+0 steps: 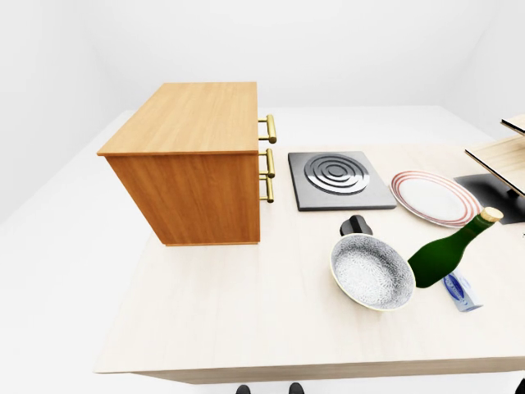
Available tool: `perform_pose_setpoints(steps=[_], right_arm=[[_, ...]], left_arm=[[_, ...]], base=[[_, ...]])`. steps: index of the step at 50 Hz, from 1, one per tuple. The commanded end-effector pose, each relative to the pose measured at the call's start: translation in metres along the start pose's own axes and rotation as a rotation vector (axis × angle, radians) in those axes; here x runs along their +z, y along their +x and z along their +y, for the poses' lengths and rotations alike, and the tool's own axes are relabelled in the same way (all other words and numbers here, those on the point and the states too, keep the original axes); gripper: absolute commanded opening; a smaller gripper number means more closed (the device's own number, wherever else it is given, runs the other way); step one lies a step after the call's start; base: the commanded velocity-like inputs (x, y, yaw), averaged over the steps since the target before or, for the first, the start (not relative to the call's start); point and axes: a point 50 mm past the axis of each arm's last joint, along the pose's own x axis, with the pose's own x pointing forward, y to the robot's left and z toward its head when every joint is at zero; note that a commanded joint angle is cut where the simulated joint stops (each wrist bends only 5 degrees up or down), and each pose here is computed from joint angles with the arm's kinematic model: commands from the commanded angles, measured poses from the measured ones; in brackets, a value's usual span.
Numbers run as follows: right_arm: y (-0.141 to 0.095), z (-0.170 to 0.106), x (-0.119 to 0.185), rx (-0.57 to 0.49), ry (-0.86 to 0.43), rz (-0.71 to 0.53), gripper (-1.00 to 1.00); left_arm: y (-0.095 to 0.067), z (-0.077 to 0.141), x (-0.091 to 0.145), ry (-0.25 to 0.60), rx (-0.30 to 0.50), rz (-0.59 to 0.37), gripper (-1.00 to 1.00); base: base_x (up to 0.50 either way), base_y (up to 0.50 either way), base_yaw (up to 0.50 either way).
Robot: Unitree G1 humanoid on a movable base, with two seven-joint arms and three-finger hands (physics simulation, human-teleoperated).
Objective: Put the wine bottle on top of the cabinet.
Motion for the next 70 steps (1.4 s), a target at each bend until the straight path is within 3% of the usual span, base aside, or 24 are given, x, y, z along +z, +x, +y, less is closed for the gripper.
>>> perform_pose_setpoints(steps=[1, 19, 40, 70], right_arm=[[-0.003, 0.005, -0.016, 0.042, -0.044, 0.058, 1.00], [-0.009, 0.014, -0.026, 0.102, -0.077, 0.092, 1.00], [-0.019, 0.021, -0.060, 0.163, -0.143, 0.224, 1.00], [-0.008, 0.038, -0.081, 0.174, -0.158, 0.296, 1.00]], left_arm=[[-0.001, 0.001, -0.001, 0.005, -0.001, 0.004, 1.00], [-0.001, 0.001, -0.001, 0.012, -0.004, 0.004, 1.00], [-0.001, 0.000, 0.000, 0.012, -0.005, 0.001, 1.00], [-0.001, 0.001, -0.001, 0.018, -0.002, 0.005, 1.00]], base=[[0.00, 0.00, 0.00], [0.00, 0.00, 0.00], [0.00, 0.00, 0.00], [0.00, 0.00, 0.00]])
